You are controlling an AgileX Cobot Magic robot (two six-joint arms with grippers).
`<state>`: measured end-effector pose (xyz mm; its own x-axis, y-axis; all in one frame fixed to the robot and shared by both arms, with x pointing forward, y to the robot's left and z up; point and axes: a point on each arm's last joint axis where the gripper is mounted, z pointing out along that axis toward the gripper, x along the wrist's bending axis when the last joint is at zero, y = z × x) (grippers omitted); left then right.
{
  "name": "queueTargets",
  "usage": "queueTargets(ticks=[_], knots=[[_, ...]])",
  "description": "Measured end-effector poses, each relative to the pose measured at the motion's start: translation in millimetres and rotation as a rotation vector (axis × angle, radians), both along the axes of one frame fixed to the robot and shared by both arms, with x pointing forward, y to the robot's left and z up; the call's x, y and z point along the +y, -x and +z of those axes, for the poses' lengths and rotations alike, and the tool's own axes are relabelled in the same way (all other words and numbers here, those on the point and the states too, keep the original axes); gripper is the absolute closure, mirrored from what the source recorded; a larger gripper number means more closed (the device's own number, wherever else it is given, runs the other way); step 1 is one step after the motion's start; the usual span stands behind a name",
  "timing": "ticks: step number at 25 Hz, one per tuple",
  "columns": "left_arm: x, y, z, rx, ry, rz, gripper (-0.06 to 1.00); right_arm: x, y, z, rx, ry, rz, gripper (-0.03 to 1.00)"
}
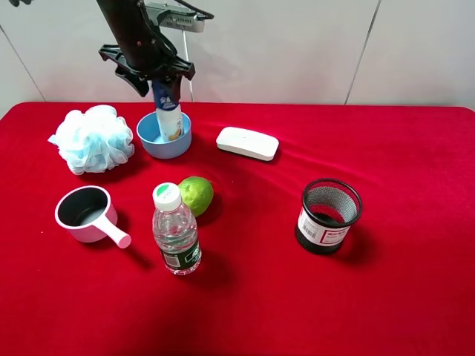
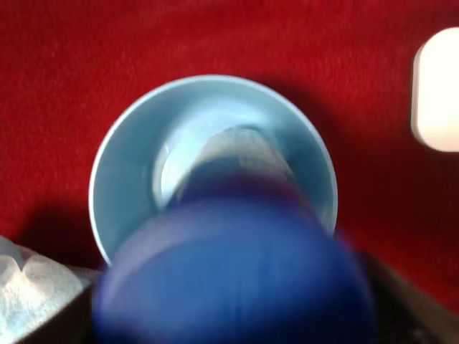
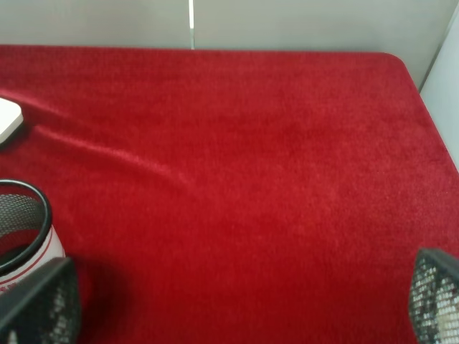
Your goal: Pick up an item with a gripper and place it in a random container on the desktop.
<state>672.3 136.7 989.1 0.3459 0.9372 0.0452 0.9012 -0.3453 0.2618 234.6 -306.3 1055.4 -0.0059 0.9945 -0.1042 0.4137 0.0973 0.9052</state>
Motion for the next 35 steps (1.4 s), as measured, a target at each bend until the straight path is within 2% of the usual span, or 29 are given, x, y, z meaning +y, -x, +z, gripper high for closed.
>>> queueTargets(ticks=[5,19,26,35], knots=[[0.0,0.0,0.0,0.0,0.0,-0.001,0.17,0.0,0.0,0.0,0.0,0.0,0.0,0.28],[0.8,1.9,1.8,0.013,-0.008,-0.009,0.14,0.0,0.0,0.0,0.0,0.0,0.0,0.28],[3.9,9.5,25.5,-0.01,-0.006,-0.028,0.03,0.0,0.0,0.0,0.0,0.0,0.0,0.28],[10.9,27.1,58.6,0.013,-0.015,-0.023,-0.04,0.0,0.0,0.0,0.0,0.0,0.0,0.28]])
